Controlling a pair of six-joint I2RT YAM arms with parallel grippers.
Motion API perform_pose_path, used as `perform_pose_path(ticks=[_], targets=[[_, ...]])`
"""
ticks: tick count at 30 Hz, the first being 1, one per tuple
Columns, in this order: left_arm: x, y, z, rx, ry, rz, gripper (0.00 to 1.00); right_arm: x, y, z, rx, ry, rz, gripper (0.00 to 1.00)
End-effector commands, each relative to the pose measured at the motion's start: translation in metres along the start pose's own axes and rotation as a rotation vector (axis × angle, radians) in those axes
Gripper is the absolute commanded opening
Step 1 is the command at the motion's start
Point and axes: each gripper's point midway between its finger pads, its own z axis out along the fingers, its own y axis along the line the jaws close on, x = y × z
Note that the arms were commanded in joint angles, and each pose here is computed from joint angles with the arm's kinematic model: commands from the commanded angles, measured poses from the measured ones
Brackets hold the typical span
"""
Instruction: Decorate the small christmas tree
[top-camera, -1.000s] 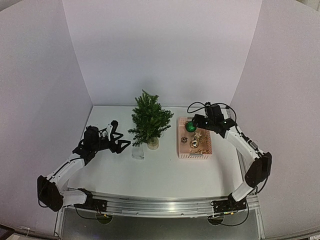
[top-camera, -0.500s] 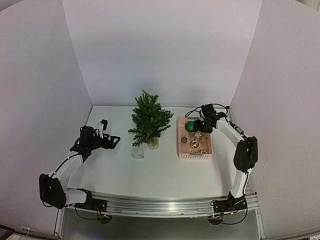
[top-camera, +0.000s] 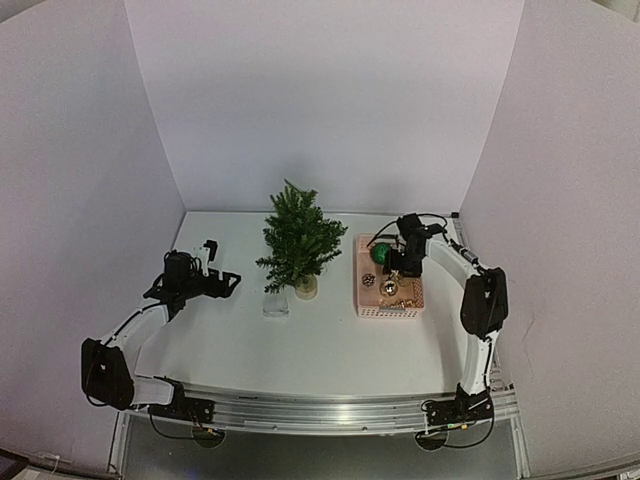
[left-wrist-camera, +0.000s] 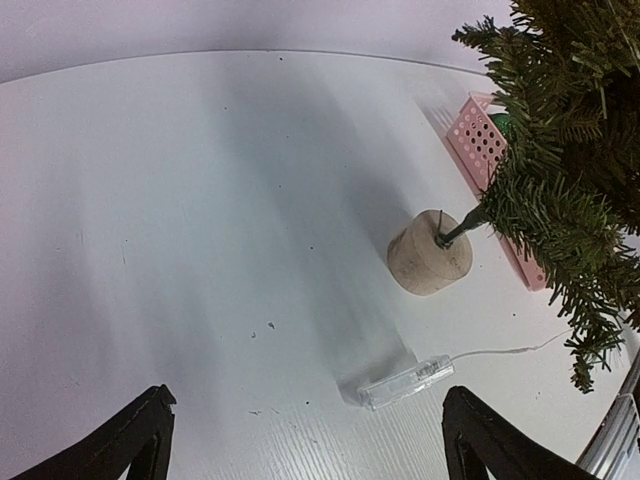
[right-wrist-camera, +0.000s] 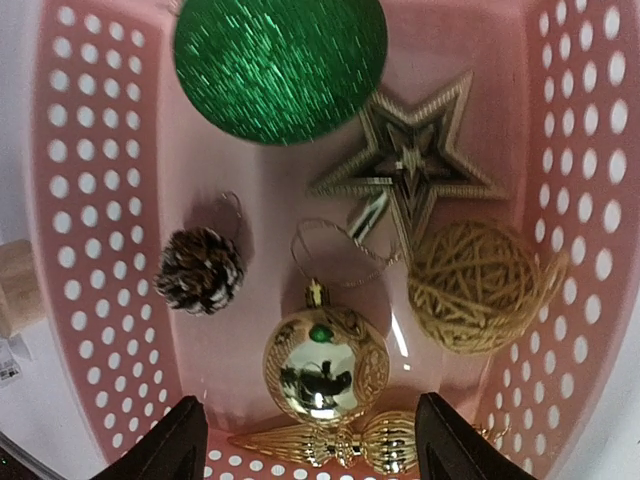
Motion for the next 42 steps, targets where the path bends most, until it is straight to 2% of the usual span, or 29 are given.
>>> perform_pose_path(ticks=[1,7,17,26,30,35,42], targets=[[-0.029,0.0,-0.006,-0.016,-0.092,0.041,0.93,0.033,0.006,0.005,0.025,0.085,0.043,0.78],[-0.027,0.001,-0.01,-0.022,-0.11,0.046,0.93,0.032,-0.003,0.025,0.092,0.096,0.098,0.75],[-0.033,0.011,-0.013,-0.084,-0.164,0.042,0.94,0.026,0.001,0.044,0.097,0.109,0.093,0.74],[-0.036,0.011,-0.013,-0.083,-0.168,0.062,0.94,0.029,0.0,0.047,0.097,0.117,0.095,0.62],[-0.043,0.013,-0.014,-0.095,-0.198,0.081,0.94,0.031,-0.001,0.045,0.101,0.116,0.092,0.62],[-0.046,0.013,-0.014,-0.093,-0.203,0.089,0.94,0.028,0.003,0.038,0.083,0.103,0.083,0.5],[-0.048,0.012,-0.015,-0.086,-0.208,0.102,0.94,0.018,0.023,-0.01,-0.015,0.029,0.025,0.46]])
